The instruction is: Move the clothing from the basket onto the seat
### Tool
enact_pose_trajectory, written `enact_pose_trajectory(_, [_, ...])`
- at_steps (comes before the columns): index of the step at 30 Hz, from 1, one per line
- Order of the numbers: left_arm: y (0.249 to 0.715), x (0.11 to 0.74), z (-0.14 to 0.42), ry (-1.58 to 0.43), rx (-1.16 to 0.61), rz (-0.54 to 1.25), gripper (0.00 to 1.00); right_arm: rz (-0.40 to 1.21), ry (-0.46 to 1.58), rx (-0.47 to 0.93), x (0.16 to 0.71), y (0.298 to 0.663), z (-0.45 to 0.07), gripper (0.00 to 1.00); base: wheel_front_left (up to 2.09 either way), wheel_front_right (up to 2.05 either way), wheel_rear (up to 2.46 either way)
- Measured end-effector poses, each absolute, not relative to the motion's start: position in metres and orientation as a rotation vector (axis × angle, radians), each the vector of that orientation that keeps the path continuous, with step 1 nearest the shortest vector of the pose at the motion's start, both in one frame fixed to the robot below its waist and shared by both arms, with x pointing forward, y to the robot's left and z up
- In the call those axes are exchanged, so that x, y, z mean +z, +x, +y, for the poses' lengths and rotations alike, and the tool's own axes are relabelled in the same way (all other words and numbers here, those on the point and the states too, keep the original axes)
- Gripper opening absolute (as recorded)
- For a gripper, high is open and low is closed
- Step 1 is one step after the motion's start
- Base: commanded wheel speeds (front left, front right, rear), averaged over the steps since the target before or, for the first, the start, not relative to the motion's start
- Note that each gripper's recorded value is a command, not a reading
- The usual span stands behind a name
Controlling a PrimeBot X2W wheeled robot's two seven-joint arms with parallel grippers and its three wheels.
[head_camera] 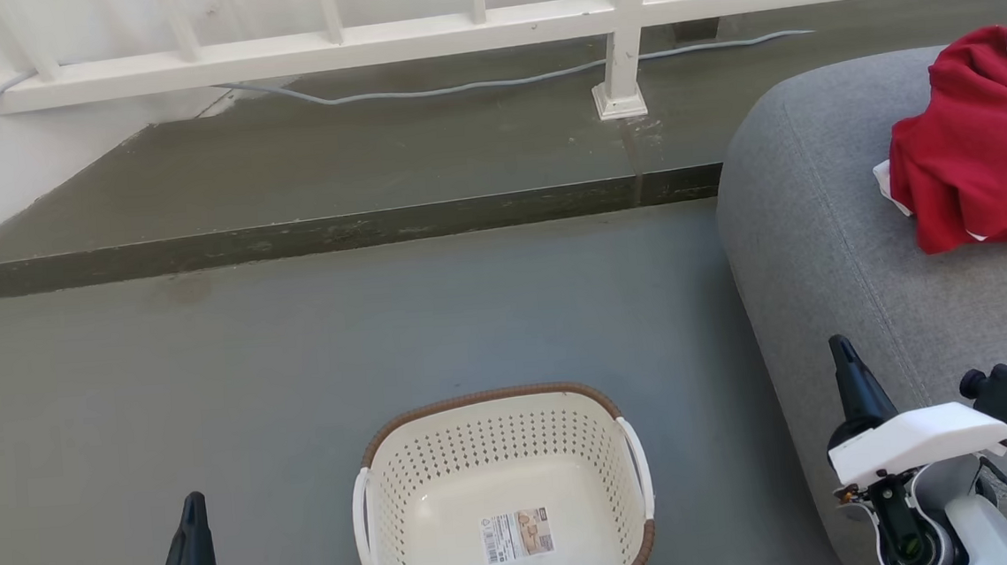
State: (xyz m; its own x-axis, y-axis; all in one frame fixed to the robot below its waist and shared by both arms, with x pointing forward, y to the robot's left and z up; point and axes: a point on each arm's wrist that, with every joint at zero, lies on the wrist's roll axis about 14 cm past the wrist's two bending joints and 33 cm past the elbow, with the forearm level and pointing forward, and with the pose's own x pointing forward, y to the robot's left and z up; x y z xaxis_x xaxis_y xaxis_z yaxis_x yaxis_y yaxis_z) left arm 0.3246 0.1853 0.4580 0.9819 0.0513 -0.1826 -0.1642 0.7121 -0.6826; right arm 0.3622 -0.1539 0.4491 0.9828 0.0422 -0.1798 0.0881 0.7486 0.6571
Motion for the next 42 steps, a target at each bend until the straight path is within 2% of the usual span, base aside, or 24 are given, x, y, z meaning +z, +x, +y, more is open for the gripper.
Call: enact_pose_trajectory(42, [0.354,0.462,0.187,-1.291,0.106,0.158,0.00,0.148,1.286,-0.117,0.458,0.368,-0.188,0.00,0.00,0.00,0.00])
